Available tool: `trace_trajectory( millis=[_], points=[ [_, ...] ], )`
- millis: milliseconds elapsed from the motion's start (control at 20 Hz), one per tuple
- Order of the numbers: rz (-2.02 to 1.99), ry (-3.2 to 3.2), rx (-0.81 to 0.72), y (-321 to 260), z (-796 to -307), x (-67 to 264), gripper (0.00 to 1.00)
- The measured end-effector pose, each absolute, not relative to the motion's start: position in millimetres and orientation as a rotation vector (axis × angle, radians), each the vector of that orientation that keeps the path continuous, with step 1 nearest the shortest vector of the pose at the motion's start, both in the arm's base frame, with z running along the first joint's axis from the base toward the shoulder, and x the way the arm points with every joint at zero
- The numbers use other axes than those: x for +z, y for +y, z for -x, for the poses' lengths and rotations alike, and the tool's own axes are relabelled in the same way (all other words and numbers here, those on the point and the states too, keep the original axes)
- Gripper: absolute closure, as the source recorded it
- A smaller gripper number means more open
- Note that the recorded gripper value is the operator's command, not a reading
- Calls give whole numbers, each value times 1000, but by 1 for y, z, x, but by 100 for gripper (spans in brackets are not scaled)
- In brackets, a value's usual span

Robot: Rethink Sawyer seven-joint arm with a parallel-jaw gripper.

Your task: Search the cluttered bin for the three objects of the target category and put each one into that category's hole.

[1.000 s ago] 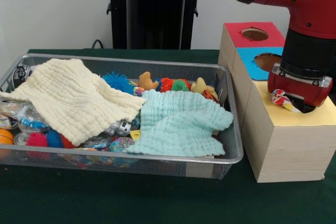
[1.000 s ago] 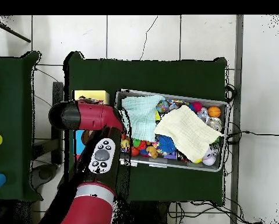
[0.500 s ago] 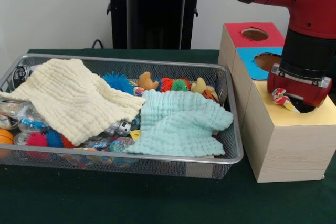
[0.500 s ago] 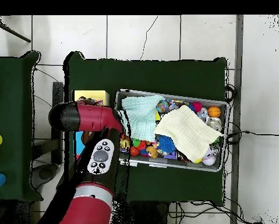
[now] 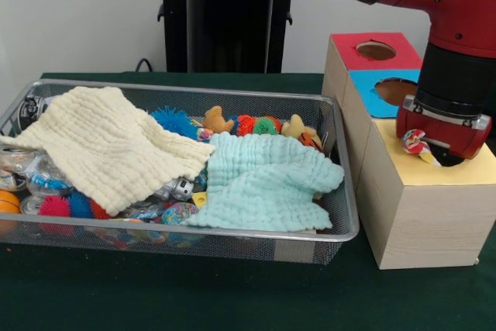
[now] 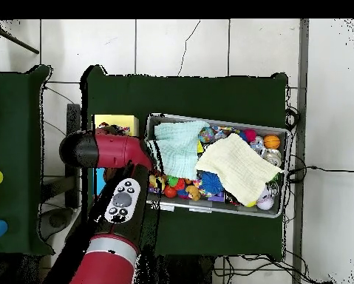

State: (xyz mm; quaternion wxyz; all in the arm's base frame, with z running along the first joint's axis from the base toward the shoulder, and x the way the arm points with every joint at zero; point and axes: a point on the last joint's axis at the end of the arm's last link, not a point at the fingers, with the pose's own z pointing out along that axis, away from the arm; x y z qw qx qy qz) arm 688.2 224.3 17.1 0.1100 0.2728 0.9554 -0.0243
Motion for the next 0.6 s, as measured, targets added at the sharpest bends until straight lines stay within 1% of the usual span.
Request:
trace_trajectory(
  millis=[350, 400, 600],
  points=[
    [-798, 2793, -90, 225, -688, 17, 0],
    [-794, 2791, -97, 226, -687, 17, 100],
    [-783, 2786, -106, 226, -687, 17, 100]
  ],
)
